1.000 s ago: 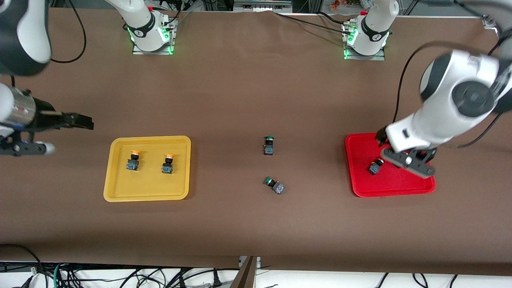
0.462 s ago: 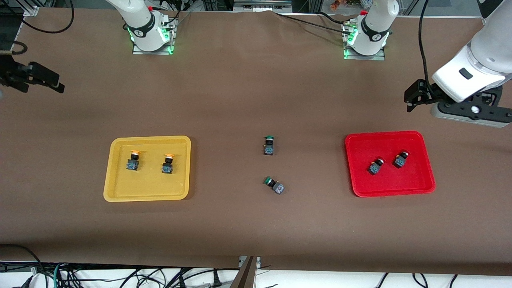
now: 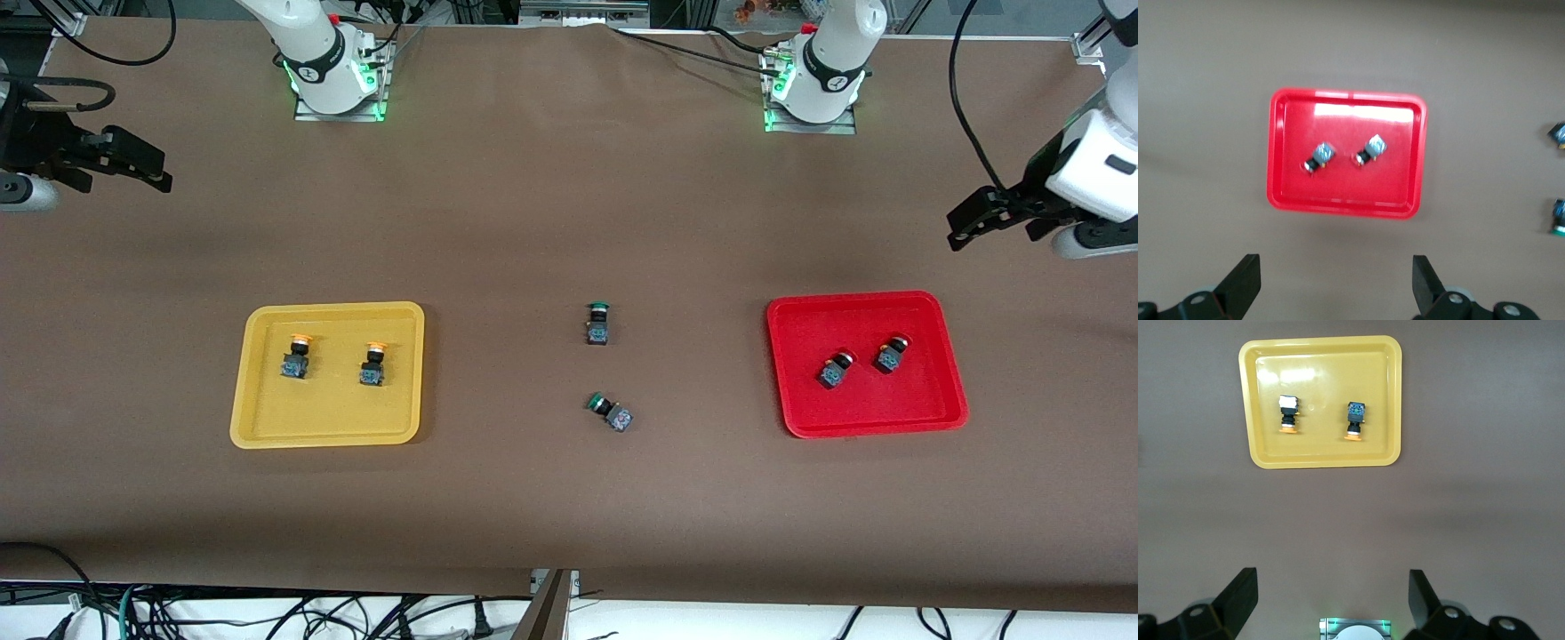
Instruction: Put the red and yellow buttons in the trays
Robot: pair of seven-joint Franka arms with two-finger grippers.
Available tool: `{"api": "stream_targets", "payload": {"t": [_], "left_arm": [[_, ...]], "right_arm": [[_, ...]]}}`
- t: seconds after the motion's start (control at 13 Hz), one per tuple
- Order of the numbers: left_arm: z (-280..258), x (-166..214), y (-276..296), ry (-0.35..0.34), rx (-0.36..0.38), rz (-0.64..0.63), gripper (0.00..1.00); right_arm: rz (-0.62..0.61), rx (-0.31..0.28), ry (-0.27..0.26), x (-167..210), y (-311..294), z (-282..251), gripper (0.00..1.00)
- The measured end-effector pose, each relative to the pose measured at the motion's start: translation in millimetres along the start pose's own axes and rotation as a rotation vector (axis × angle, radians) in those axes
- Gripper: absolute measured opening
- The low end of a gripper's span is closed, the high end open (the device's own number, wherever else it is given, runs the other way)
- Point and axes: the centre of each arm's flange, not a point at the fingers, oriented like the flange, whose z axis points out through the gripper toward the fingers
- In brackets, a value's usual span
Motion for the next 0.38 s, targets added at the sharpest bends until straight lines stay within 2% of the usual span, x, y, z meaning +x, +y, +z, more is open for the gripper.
{"api": "stream_targets", "payload": {"t": [0.23,0.38], "left_arm": [[10.3,1.4,0.9,-0.034,0.004,0.101,1.00],[2.8,2.2,0.6,-0.021,0.002,0.146,1.00]], "right_arm": [[0.002,-0.001,0.000,1.4,1.1,1.1,1.00],[0.002,-0.002,0.001,1.5,1.2,1.1,1.00]]}}
